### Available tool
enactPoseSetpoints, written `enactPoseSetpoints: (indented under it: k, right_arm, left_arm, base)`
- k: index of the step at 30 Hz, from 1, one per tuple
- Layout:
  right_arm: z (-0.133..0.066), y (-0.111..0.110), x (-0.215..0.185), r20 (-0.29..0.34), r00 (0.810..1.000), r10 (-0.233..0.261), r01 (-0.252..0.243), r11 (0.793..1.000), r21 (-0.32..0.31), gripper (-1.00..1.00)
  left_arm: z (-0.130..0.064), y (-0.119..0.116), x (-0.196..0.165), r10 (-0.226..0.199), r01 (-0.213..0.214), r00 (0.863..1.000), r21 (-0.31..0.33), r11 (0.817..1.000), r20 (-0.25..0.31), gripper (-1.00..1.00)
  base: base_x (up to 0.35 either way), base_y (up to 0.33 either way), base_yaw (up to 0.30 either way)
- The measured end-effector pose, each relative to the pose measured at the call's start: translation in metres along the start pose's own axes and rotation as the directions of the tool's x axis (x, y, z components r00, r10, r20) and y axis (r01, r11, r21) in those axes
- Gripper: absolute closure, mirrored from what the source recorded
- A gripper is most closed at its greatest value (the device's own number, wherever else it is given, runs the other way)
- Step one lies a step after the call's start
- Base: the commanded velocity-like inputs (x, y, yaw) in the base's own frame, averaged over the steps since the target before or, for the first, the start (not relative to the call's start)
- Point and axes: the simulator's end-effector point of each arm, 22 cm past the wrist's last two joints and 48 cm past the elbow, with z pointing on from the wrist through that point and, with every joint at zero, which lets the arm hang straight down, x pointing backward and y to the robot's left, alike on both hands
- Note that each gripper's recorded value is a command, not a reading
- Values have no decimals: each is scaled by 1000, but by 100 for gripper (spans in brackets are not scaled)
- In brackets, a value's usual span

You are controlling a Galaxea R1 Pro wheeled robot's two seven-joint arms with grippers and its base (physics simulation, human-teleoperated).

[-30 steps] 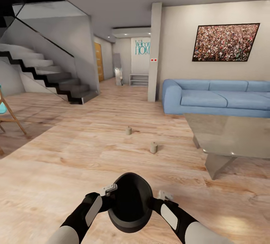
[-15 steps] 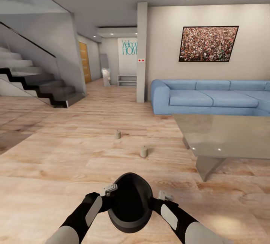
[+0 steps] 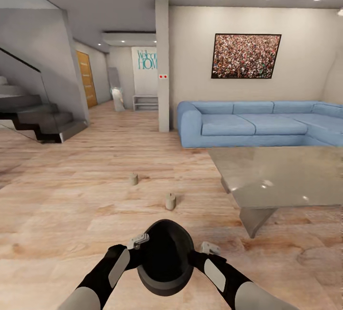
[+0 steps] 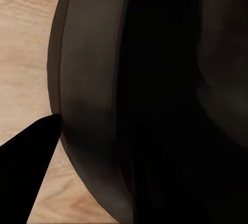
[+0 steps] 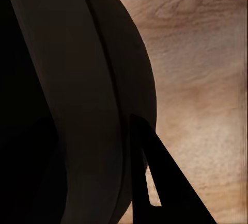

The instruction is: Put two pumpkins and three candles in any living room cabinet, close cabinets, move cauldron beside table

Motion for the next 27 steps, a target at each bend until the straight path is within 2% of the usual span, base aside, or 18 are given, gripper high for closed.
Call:
enactPoseSetpoints:
  k: [3,9,14,27]
  right_arm:
    - [0,0,0,0,1000,0,0,1000,0,100]
    - [0,0,0,0,1000,1,-1,1000,-1,100]
    - [-1,1,-7,8,1000,-14,14,1000,-11,100]
    - [0,1,-9,15,1000,-9,9,1000,-15,100]
  left_arm:
    - [0,0,0,0,0,1000,0,1000,0,100]
    - [0,0,0,1,-1,1000,-1,1000,0,100]
    - [-1,-1,-4,1,-1,1000,4,1000,11,100]
    - [-1,-3,-5,5,-5,1000,2,1000,16,100]
  base:
    - [332,0,-212]
    - [333,0,-40]
    - [0,0,0]
    - [0,0,0]
